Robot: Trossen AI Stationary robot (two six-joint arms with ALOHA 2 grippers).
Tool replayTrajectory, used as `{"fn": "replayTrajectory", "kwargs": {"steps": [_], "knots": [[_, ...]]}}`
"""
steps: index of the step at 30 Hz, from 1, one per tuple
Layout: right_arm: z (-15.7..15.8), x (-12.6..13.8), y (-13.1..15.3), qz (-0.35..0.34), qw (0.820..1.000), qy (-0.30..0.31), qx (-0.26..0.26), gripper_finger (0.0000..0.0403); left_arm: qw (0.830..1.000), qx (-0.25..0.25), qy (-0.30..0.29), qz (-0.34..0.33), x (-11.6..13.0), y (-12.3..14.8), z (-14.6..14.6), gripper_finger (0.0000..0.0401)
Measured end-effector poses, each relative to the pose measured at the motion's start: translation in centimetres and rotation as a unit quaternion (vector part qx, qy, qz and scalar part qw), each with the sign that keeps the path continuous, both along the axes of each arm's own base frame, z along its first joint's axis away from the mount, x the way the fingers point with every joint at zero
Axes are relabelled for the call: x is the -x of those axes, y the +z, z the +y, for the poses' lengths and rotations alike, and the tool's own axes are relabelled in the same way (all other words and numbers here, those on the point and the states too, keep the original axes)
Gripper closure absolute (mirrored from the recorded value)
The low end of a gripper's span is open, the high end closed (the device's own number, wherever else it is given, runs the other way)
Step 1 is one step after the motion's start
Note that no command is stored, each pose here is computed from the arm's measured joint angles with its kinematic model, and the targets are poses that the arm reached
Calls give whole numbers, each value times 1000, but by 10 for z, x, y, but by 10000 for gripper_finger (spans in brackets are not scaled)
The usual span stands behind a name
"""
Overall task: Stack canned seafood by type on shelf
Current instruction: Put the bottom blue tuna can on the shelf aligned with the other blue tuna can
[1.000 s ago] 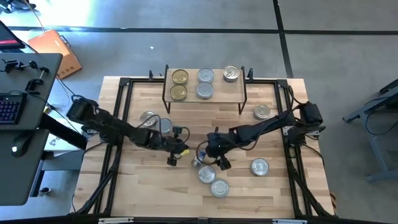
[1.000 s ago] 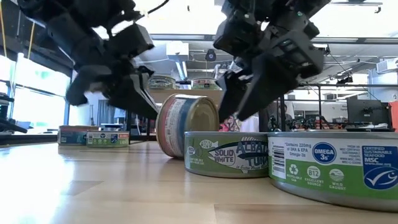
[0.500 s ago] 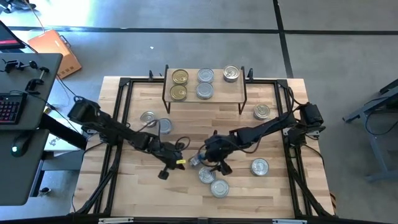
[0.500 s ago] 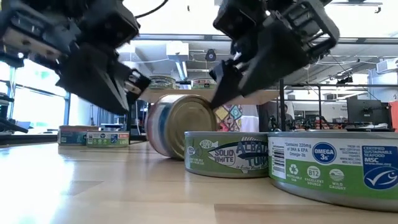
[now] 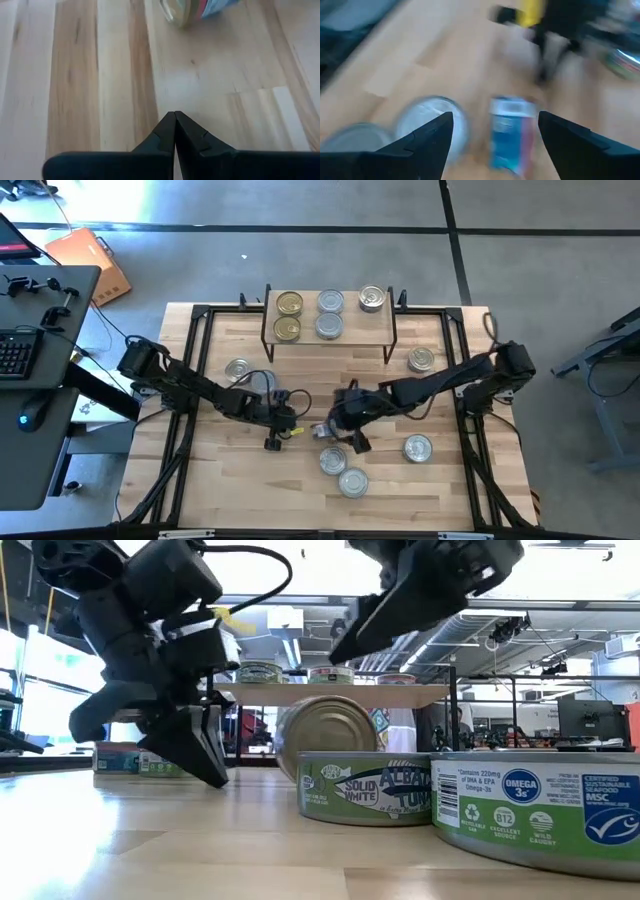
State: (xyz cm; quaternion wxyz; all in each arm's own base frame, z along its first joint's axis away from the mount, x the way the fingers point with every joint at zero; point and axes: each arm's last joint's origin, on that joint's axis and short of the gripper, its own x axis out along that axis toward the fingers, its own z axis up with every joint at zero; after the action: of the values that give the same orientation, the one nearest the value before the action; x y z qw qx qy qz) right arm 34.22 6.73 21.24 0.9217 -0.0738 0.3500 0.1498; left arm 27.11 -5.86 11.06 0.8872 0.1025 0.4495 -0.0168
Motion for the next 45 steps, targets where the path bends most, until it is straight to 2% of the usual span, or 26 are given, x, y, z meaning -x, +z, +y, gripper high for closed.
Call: {"fn": "replayTrajectory", "kwargs": {"steps": [3, 6, 9, 12, 16, 22, 26, 28, 31, 35, 37, 40, 45], "knots": [[-6, 14, 5, 53, 996, -73, -3, 117, 1000, -2, -4, -10, -1, 1, 0, 401], [-6, 22, -5, 110, 987, -119, -1, 117, 998, 8, -32, -48, -7, 5, -3, 401], [-2, 25, -28, 135, 981, -137, 8, 117, 994, 21, -57, -90, -13, 11, -6, 401], [2, 26, -47, 145, 980, -137, 10, 117, 992, 24, -67, -100, -15, 13, -7, 401], [4, 17, -46, 97, 985, -142, 2, 117, 994, 17, -54, -90, -9, 18, -7, 401], [5, -2, -24, -8, 992, -126, -10, 117, 993, -3, -37, -116, 11, 55, -16, 401], [7, -7, -9, -34, 993, -114, -5, 117, 988, -2, -44, -147, 20, 73, -23, 401], [6, -4, -6, -12, 993, -113, 2, 117, 988, -2, -48, -150, 20, 74, -25, 401], [4, 8, -7, 57, 990, -128, 9, 117, 988, -3, -49, -146, 18, 69, -26, 401], [1, 25, -19, 151, 975, -162, 10, 117, 988, -13, -47, -147, 7, 56, -24, 401], [1, 29, -30, 176, 969, -173, 9, 121, 987, -24, -52, -148, 2, 50, -23, 401], [1, 28, -43, 164, 971, -175, -1, 142, 986, -34, -55, -151, -2, 49, -21, 401], [5, 9, -34, 49, 989, -140, -19, 210, 984, -44, -42, -170, 3, 71, -21, 401]]}}
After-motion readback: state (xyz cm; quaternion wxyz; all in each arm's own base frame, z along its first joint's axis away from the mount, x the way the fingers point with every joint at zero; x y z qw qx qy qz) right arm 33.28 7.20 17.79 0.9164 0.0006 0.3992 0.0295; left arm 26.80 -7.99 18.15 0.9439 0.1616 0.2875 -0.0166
